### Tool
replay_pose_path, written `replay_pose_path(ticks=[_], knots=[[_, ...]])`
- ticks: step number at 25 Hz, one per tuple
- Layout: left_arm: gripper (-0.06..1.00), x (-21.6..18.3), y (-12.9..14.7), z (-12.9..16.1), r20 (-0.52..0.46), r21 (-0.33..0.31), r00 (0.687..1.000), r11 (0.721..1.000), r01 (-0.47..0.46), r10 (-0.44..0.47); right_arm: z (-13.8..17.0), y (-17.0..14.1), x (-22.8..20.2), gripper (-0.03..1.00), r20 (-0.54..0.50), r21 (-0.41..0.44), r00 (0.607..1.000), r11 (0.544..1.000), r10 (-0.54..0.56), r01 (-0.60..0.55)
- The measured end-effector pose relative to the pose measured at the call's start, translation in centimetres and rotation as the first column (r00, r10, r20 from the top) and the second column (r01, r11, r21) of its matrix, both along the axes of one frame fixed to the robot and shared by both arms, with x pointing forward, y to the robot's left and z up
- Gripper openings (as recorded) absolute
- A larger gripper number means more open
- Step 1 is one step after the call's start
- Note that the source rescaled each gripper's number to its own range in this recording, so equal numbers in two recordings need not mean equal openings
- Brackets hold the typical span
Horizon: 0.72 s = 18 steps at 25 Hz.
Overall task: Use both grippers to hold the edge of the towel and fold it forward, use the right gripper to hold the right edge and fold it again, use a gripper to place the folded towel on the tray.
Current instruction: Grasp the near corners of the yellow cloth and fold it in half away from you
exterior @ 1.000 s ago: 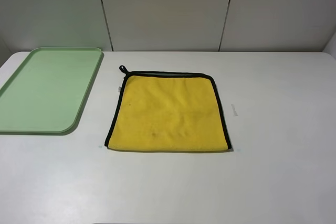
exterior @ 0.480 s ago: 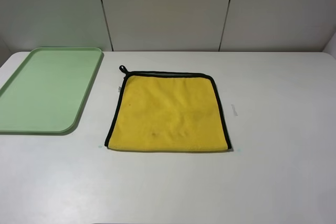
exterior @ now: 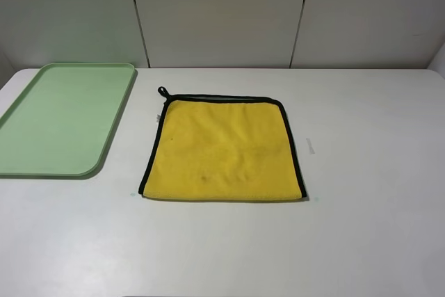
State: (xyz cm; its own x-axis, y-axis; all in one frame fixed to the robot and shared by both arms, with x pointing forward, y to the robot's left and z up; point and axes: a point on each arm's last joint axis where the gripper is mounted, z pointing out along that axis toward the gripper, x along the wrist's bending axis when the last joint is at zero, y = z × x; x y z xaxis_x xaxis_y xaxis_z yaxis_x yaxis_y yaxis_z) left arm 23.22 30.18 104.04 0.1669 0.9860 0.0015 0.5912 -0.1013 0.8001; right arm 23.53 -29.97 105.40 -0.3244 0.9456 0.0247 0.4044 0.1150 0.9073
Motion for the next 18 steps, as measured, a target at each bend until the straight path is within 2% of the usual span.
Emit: replay_pose_path(ticks=[4, 10, 14, 18], knots=[[0.99, 1.9, -0.3, 0.4, -0.100, 0.077, 0.994, 0.995, 0.057, -0.049, 0.8, 0.4, 1.0, 1.00, -0.013, -0.049, 1.000, 0.999, 0.020, -0.020], [0.99, 5.3, -0.8, 0.7, -0.223, 0.168, 0.967, 0.972, 0.162, -0.122, 3.9, 1.8, 4.8, 1.00, 0.027, -0.109, 0.998, 0.993, 0.059, -0.056], [0.99, 7.5, -1.2, 0.4, -0.279, 0.227, 0.943, 0.941, 0.250, -0.183, 4.4, 2.9, 8.2, 1.00, 0.025, -0.221, 0.993, 0.969, 0.115, -0.107], [0.99, 9.8, -1.5, 0.0, -0.295, 0.289, 0.922, 0.897, 0.335, -0.250, 3.7, 4.2, 11.6, 1.00, -0.002, -0.360, 0.982, 0.915, 0.191, -0.179]])
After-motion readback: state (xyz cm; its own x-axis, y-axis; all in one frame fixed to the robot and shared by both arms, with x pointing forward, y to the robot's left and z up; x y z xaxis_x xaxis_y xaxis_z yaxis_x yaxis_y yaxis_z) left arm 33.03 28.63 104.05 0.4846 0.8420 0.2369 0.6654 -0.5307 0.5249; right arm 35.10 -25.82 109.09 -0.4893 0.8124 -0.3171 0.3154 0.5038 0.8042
